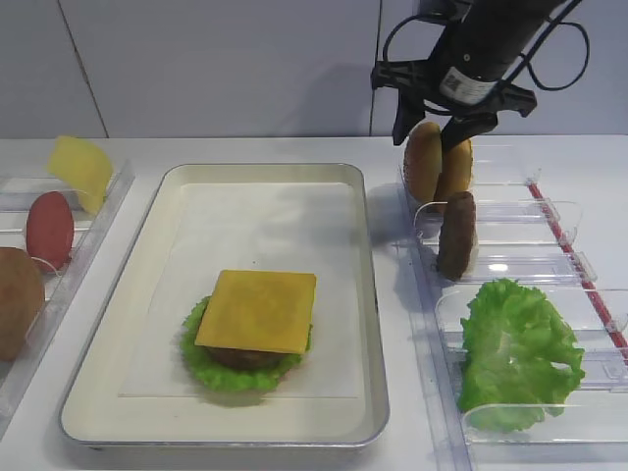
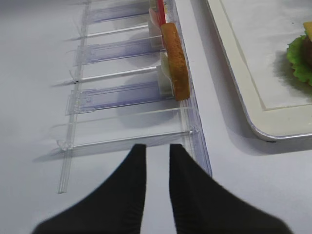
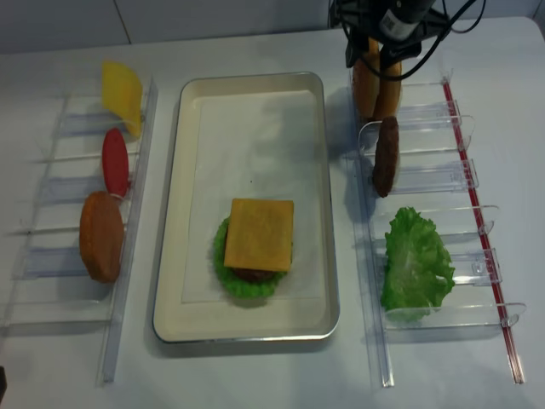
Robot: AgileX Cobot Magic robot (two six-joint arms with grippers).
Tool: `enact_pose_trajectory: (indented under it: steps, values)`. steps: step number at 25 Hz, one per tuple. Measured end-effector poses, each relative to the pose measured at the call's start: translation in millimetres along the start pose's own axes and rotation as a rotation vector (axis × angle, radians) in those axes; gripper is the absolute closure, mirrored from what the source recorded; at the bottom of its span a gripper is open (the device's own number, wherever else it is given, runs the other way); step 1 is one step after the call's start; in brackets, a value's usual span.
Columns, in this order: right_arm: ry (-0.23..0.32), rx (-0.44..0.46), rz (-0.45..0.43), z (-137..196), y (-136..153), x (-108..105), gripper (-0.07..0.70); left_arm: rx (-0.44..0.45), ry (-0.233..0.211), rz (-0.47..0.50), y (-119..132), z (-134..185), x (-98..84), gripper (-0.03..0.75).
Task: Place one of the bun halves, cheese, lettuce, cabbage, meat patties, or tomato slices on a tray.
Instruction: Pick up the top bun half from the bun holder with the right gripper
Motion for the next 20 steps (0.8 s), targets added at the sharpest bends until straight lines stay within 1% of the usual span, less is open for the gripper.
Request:
enact_pose_trajectory:
  steps: [5,8,11,20]
  values:
    - [0.0,-0.022,-0.005,-3.5,0.7,1.3,0.22,0.0,0.0,0.0,0.0,0.0,0.0,0.607]
    - [0.0,-0.024,-0.005,-3.7,0.7,1.3,0.265,0.0,0.0,0.0,0.0,0.0,0.0,0.607]
    - [0.001,-0.024,-0.005,-3.7,0.7,1.3,0.287,0.0,0.0,0.0,0.0,0.0,0.0,0.607]
    - [0.005,0.003,0.003,-1.1,9.7,-1.7,0.293,0.0,0.0,0.0,0.0,0.0,0.0,0.607]
Point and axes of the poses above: a point on each arm's last joint axis where the gripper is mounted, y pointing out along that axis toward the gripper, x along the wrist's bending axis when the last joint is at zero, z = x × y, the point moved 7 cm from there along y, pointing out along that axis toward the gripper
